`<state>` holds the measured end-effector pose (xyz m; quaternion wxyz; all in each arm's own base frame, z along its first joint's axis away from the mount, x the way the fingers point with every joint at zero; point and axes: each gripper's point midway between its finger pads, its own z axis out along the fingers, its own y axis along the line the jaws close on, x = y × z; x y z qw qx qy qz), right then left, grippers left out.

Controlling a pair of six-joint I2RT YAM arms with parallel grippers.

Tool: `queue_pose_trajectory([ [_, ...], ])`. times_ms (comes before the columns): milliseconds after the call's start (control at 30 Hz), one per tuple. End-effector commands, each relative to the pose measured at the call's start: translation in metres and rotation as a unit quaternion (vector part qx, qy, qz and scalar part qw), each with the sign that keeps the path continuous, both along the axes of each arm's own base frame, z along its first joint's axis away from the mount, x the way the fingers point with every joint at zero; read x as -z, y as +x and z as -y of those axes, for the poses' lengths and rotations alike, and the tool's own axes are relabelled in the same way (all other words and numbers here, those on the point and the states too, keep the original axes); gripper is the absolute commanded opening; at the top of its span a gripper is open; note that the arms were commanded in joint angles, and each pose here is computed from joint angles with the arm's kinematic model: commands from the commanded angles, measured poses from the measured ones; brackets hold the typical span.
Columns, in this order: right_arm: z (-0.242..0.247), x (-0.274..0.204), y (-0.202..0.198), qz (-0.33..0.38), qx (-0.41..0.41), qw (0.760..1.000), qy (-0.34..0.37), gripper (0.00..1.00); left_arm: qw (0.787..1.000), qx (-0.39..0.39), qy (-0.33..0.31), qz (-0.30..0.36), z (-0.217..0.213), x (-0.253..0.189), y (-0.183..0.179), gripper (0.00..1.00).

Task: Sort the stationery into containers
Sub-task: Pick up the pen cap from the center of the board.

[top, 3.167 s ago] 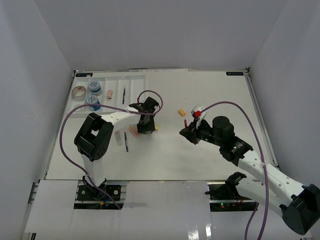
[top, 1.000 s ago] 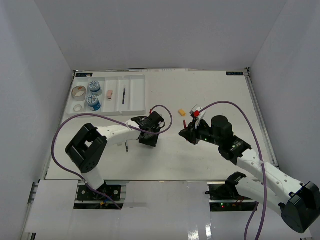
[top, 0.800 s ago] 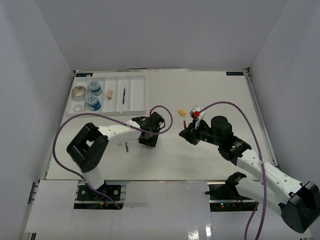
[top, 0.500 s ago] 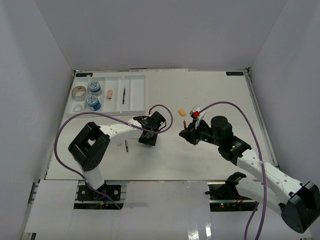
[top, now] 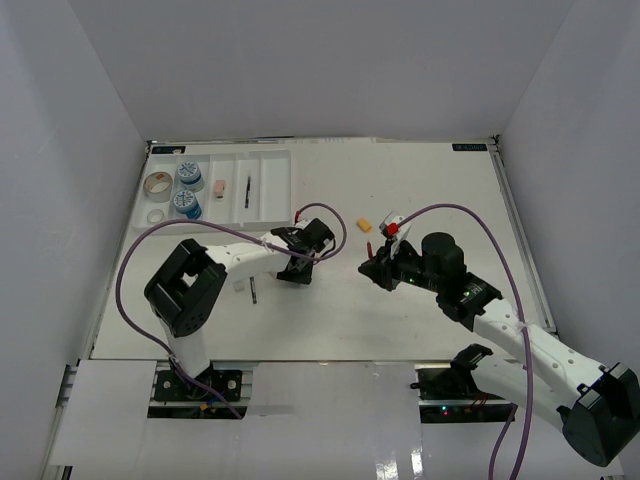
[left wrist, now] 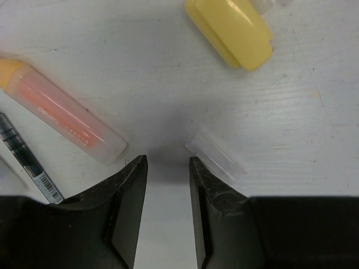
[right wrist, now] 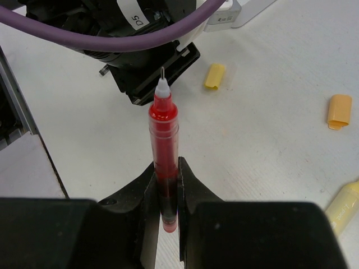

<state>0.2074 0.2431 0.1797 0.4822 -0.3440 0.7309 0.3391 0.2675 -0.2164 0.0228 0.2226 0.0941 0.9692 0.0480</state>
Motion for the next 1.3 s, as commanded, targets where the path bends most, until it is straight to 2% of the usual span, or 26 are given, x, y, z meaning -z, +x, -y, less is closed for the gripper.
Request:
queue_pose_trajectory([
  [0,0.001,-0.005,0.002,0.011,0.002,1.0,0.008,0.08,1.0,-0.021,0.004,0.01,-0.001,0.002,0.01,0.47],
  [233,0.001,-0.004,0.001,0.01,0.002,1.0,0.008,0.08,0.999,-0.029,-0.009,0.016,0.006,-0.001,0.022,0.47],
  [500,0.001,-0.006,0.001,0.011,0.001,1.0,0.009,0.08,0.997,-0.057,-0.032,0.029,0.002,-0.031,0.017,0.52],
  [567,0.001,-0.006,0.001,0.013,0.001,1.0,0.01,0.08,0.996,-0.067,-0.051,0.028,0.006,-0.037,0.014,0.59],
  [633,0.001,-0.006,0.0,0.013,-0.001,1.0,0.01,0.08,0.993,-0.075,-0.087,0.022,0.016,-0.045,0.011,0.78],
  [767,0.001,-0.009,-0.001,0.015,-0.001,1.0,0.014,0.08,0.988,-0.083,-0.129,0.014,0.031,-0.05,0.01,0.87],
  [833,0.002,-0.009,-0.001,0.016,-0.001,1.0,0.014,0.08,0.988,-0.084,-0.131,0.013,0.033,-0.049,0.011,0.85],
  [1000,0.002,-0.008,-0.002,0.013,-0.001,1.0,0.014,0.08,0.985,-0.083,-0.152,0.008,0.042,-0.044,0.011,0.73],
  [1267,0.001,-0.009,-0.002,0.013,-0.003,1.0,0.015,0.08,0.986,-0.05,-0.159,0.001,0.059,-0.037,0.019,0.66],
])
